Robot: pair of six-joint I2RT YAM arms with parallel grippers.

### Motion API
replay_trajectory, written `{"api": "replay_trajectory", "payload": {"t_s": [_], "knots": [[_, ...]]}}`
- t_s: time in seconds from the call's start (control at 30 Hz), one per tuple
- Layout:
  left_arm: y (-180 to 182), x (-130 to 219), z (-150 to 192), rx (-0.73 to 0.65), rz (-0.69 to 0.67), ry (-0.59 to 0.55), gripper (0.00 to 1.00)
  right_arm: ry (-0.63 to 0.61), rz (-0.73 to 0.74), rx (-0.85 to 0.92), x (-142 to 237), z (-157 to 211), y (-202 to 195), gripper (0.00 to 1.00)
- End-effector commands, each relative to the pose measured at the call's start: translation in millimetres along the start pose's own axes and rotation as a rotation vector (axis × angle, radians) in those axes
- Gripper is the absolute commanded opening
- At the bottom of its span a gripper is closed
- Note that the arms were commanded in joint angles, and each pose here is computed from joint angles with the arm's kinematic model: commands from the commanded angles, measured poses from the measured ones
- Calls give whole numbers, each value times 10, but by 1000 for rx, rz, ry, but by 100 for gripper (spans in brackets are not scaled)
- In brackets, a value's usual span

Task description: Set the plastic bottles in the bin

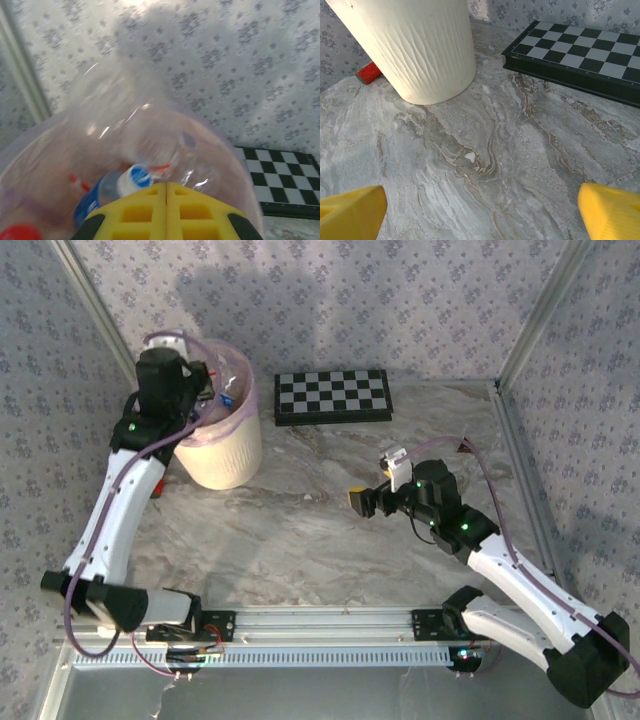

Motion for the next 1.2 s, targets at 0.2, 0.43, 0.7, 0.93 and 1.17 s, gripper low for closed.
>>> {"api": "replay_trajectory", "payload": {"t_s": [0.2,0.43,0.7,0.93,1.17], "knots": [[665,-333,668,54,-198,186,5,-1,-23,-20,-91,-26,42,100],[878,-560,682,120,-230,224,11,13,-21,-17,-83,4,57,100],[859,-473,652,116,-216,226,30,22,-18,-17,-111,28,52,100],[668,-176,134,101,-152,121,43,16,-10,-4,-87,-28,37,100],[294,184,-522,141,4,-11,52,27,-17,-11,-116,-13,43,100]]}}
Point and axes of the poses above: each hand's point on the last joint's axis, 136 mm out from that joint toward the fingers, its own x axis back along the fingers, its own y axis along the line the jaws close on, z = x × y, the point moved 4 cm from there along x, back along the fingers, and after that the axes turned 14 degrees about x, right-handed, at the moved point
